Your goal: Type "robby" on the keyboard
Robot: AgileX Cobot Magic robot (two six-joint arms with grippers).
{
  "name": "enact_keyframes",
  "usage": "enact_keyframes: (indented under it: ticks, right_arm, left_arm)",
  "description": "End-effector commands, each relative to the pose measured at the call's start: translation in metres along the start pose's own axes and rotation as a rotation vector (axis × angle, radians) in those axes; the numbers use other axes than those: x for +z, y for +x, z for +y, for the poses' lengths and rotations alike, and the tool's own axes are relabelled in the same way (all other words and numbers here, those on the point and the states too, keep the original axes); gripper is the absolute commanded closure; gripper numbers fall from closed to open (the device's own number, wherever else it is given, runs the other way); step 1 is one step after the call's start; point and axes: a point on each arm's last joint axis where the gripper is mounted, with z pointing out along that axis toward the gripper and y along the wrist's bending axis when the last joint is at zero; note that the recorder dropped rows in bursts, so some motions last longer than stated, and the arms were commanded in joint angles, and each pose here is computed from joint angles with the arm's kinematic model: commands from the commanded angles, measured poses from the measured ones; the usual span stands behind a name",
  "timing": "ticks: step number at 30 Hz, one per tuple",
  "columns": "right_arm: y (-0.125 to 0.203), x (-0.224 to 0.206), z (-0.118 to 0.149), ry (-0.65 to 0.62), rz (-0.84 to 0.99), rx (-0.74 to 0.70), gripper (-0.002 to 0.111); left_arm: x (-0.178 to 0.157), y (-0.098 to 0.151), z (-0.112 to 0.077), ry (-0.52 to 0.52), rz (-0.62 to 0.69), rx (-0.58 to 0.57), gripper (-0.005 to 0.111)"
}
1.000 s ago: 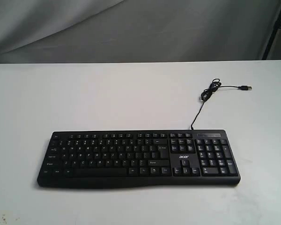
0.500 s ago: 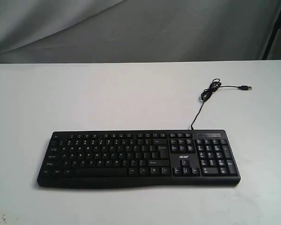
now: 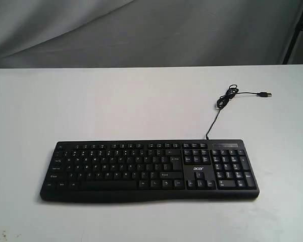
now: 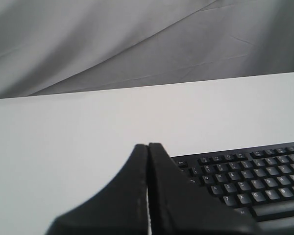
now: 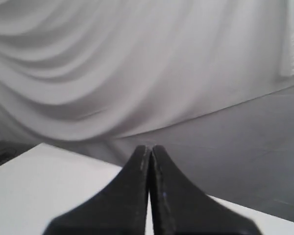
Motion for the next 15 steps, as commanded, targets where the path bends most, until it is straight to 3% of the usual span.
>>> enact_keyframes:
  ticks: [1, 5, 7, 9, 12, 15]
  right_arm:
    - [-0.016, 0.035, -0.006, -0.129, 0.069, -0.125, 0.108]
    - [-0.025, 0.053, -0.013, -0.044, 0.022, -0.506, 0.108]
    - [-0.023, 0.058, -0.014, 0.057, 0.026, -0.775, 0.108]
    - [-0.025, 0.062, -0.013, 0.179, 0.038, -0.929, 0.108]
    - [-0.029, 0.066, -0.014, 0.394, 0.062, -0.948, 0.108]
    - [-0.028, 0.069, -0.017, 0.519, 0.085, -0.935, 0.108]
  left_arm:
    - [0.0, 0.001, 0.0, 0.005, -0.005, 0.003, 0.107]
    - [0.0, 0.001, 0.0, 0.005, -0.005, 0.003, 0.107]
    - [0.0, 0.001, 0.0, 0.005, -0.005, 0.003, 0.107]
    - [0.0, 0.001, 0.0, 0.005, -0.005, 0.003, 0.107]
    - [0.0, 0.001, 0.0, 0.005, -0.005, 0.003, 0.107]
    - [0.0, 0.001, 0.0, 0.005, -0.005, 0.003, 0.107]
